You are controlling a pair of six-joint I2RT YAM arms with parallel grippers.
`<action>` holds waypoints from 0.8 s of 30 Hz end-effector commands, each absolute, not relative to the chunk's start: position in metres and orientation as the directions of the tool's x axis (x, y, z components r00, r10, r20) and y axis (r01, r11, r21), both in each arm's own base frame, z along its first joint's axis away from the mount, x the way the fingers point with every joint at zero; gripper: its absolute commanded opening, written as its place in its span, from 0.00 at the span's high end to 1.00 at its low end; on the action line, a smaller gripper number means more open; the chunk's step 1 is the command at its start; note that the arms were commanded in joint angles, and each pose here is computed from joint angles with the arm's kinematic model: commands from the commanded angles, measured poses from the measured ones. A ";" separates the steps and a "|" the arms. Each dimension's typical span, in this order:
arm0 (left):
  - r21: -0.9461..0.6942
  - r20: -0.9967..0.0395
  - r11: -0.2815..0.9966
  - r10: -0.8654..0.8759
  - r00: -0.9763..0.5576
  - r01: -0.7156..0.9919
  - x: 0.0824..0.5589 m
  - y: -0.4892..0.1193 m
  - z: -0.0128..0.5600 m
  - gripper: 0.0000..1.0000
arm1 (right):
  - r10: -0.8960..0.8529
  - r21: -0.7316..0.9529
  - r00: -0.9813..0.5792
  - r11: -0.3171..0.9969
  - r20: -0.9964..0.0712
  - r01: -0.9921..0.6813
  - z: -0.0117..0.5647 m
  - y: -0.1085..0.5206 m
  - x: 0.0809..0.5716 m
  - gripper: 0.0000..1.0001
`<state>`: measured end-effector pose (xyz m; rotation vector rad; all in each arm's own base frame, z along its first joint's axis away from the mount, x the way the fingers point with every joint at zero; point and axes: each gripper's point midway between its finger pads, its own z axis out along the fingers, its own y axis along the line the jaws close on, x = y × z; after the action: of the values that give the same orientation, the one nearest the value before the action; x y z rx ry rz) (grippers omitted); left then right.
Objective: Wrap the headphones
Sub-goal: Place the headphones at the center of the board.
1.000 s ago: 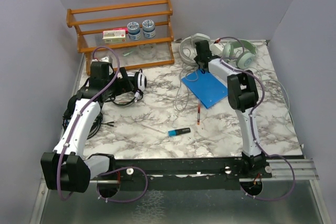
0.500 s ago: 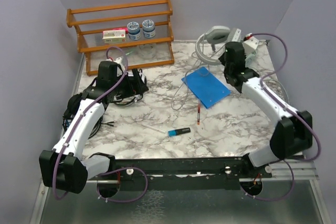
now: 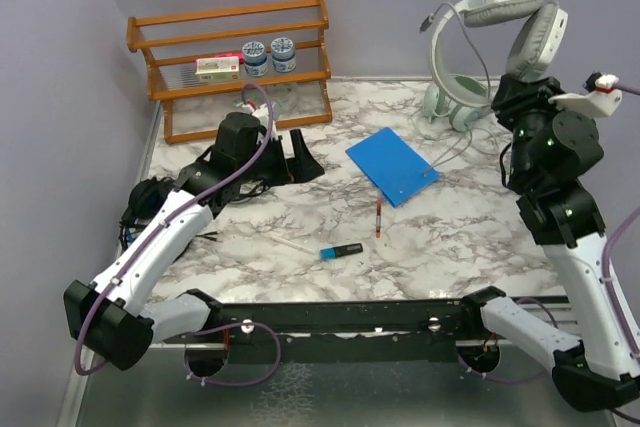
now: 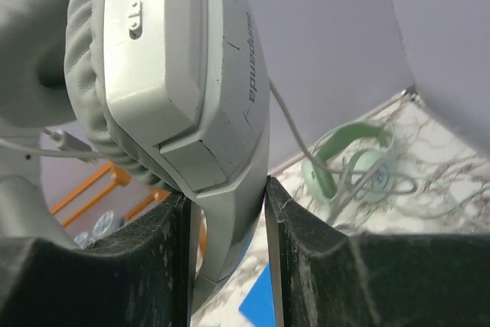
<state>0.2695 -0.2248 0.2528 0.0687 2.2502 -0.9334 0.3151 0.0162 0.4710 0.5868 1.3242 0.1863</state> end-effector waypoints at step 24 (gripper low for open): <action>-0.823 -0.358 0.566 -0.460 -0.812 0.042 0.213 -0.292 0.195 0.03 | 0.739 0.764 -0.408 0.630 -0.536 0.137 0.146 0.128 0.294 0.82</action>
<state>0.2072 -0.2849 0.2027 -0.1668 2.2819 -1.1944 0.2743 0.1083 0.1188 0.7339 2.0376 0.6243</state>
